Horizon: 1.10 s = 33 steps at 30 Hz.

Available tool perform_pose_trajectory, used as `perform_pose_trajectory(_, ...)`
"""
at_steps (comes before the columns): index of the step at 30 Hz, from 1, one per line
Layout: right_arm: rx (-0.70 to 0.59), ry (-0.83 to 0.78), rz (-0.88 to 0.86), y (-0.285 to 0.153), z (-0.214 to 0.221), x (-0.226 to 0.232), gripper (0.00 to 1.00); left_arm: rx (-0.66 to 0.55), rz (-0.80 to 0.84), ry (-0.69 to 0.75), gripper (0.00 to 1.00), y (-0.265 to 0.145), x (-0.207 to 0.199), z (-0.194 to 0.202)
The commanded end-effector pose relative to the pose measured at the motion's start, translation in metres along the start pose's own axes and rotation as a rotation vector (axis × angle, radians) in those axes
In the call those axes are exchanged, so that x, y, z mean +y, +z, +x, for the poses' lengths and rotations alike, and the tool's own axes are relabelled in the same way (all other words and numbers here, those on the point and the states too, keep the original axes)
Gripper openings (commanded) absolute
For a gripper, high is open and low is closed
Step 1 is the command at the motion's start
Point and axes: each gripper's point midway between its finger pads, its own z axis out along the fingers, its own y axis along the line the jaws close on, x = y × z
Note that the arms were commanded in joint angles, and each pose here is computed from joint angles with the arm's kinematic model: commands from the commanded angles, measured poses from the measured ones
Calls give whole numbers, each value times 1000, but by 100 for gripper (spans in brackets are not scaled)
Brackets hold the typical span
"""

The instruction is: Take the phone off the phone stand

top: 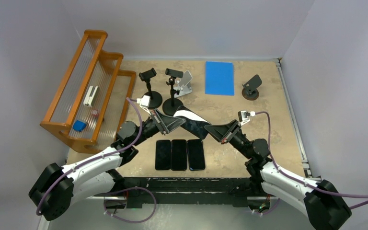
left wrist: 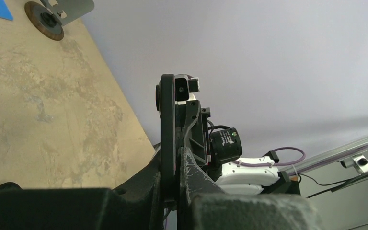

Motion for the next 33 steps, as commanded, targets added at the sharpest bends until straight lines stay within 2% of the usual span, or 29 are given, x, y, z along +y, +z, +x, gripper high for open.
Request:
perform_pose_trajectory(1, -23, -39, -155, 9, -8, 53, 0, -7, 39, 54, 0, -1, -7, -1)
perform_pose_trajectory(3, -19, -41, -158, 9, -7, 54, 1, -10, 39, 54, 0, -2, -6, -1)
perform_pose_trajectory(11, -15, -56, -161, 8, -7, 56, 39, -11, 33, 49, 0, -4, -6, 0)
perform_pose_trajectory(15, -14, -59, -158, 8, -7, 56, 51, -10, 33, 51, 0, -6, -6, 0)
perform_pose_trajectory(26, -15, -86, -121, 8, -7, 49, 73, 5, 42, 50, 0, -11, -11, 3)
perform_pose_trajectory(33, -5, -115, -83, 8, -5, 40, 77, 12, 67, 48, 0, -17, -20, 3)
